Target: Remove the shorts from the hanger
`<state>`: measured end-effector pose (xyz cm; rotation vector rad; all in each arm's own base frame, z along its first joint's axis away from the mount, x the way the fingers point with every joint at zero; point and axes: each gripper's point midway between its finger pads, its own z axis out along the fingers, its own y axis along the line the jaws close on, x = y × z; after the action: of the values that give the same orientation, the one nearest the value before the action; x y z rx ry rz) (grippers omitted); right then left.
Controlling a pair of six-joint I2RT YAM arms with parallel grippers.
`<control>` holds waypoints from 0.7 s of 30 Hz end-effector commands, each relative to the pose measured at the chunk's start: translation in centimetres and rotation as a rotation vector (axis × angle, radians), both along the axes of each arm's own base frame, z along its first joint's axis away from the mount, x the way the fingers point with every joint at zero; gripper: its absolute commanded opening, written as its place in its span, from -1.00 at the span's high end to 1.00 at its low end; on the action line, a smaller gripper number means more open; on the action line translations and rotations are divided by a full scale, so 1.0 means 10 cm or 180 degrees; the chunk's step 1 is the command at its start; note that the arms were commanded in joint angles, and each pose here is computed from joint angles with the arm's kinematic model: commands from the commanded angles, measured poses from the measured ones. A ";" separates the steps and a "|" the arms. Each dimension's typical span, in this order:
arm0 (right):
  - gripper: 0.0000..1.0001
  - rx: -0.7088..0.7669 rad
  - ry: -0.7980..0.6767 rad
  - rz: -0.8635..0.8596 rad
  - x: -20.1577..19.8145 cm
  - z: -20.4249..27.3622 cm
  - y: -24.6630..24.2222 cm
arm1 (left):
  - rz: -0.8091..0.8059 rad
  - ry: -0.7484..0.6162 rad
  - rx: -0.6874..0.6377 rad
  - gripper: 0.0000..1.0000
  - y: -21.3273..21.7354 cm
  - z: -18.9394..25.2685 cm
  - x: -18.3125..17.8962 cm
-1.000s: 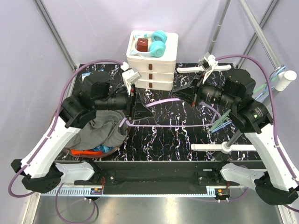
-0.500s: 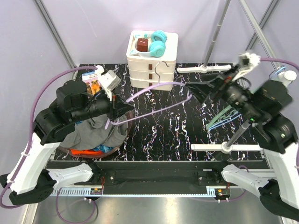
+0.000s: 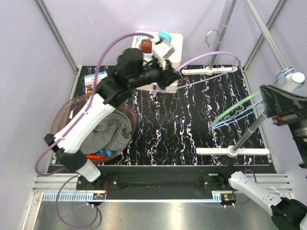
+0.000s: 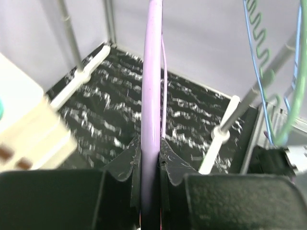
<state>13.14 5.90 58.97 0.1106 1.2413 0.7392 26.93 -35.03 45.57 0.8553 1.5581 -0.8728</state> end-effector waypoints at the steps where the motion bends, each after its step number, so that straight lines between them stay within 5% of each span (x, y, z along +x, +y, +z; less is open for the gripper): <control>1: 0.30 0.0147 0.0227 -0.0432 -0.19 -0.12 -0.43 | -0.0323 -0.0784 -0.0633 1.00 -0.36 0.85 -0.04; 7: 0.95 0.0301 0.0443 -0.0513 -0.40 -0.32 -0.63 | -0.0563 -0.0838 -0.0864 1.00 -0.91 0.83 0.16; 21: 1.00 0.0388 0.0389 -0.0205 -0.61 -0.20 -0.57 | -0.1093 -0.0720 -0.1242 1.00 -1.82 0.76 -0.24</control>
<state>6.45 -0.96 56.54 0.3253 1.2714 0.7383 26.77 -53.26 46.12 0.9850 1.2348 -1.1522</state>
